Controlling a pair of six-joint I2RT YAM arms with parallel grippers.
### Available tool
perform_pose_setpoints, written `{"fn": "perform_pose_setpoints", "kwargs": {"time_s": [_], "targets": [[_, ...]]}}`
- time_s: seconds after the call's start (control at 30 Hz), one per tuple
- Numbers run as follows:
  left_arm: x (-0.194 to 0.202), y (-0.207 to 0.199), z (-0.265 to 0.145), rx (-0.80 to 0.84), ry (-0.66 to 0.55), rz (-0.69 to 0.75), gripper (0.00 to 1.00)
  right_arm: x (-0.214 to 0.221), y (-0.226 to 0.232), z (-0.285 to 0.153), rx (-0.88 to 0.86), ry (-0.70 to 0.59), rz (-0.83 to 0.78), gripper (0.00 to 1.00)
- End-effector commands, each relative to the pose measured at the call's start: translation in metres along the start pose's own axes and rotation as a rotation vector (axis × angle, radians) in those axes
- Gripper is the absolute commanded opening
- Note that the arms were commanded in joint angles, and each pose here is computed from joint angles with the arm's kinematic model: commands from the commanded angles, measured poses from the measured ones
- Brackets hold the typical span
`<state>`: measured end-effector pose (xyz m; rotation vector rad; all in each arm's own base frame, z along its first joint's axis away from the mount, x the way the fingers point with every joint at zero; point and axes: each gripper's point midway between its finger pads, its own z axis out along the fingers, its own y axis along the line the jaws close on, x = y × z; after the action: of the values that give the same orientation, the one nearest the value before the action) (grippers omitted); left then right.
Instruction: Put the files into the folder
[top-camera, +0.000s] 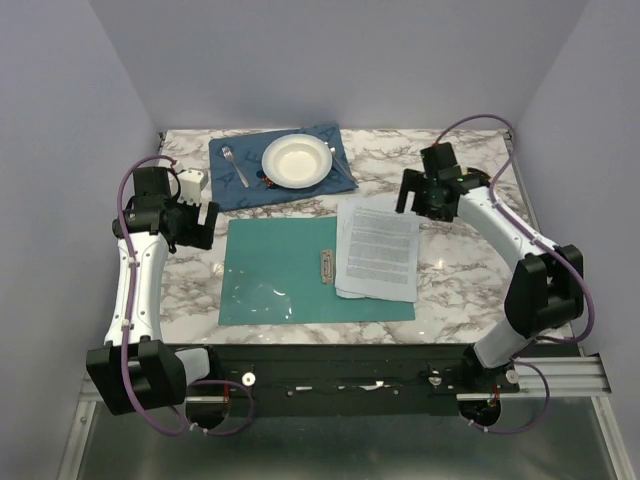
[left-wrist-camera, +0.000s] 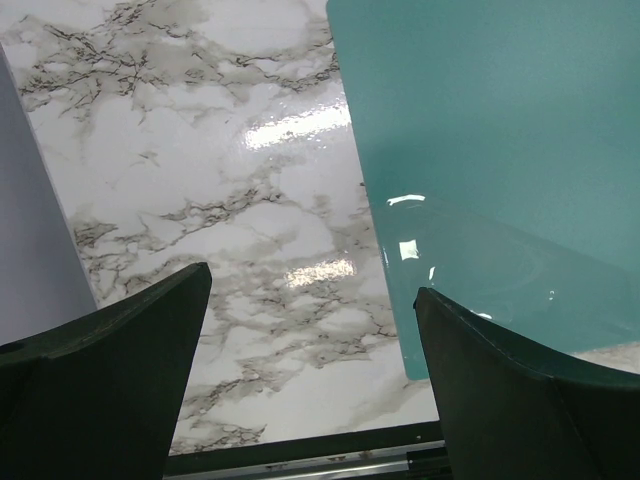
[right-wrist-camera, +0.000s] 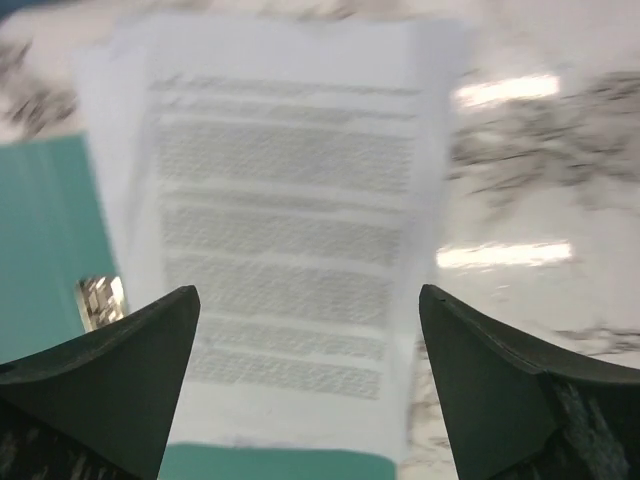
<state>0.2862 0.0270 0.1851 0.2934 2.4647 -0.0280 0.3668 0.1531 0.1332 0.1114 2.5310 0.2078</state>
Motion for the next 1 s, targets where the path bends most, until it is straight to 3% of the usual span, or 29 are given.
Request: {"fn": "perform_pose_setpoints", "kwargs": {"time_s": [0.0, 0.13, 0.3, 0.43, 0.8, 0.9, 0.97], "targets": [[0.0, 0.004, -0.006, -0.02, -0.003, 0.022, 0.99, -0.001, -0.057, 0.014, 0.112, 0.074, 0.035, 0.97], [0.004, 0.006, -0.002, -0.027, 0.013, 0.016, 0.99, -0.006, -0.074, 0.036, 0.072, 0.105, 0.098, 0.82], [0.01, 0.01, 0.001, -0.048, 0.028, 0.024, 0.99, 0.007, -0.069, 0.064, 0.003, 0.159, 0.105, 0.73], [0.013, 0.012, 0.003, -0.064, 0.038, 0.028, 0.99, 0.021, -0.069, 0.08, -0.028, 0.219, 0.131, 0.53], [0.014, 0.013, 0.004, -0.07, 0.035, 0.028, 0.99, 0.037, -0.07, 0.085, -0.04, 0.242, 0.151, 0.46], [0.015, 0.013, 0.004, -0.072, 0.033, 0.03, 0.99, 0.039, -0.07, 0.083, -0.043, 0.238, 0.153, 0.38], [0.017, 0.013, 0.004, -0.074, 0.035, 0.032, 0.99, 0.041, -0.069, 0.082, -0.049, 0.238, 0.156, 0.26]]}}
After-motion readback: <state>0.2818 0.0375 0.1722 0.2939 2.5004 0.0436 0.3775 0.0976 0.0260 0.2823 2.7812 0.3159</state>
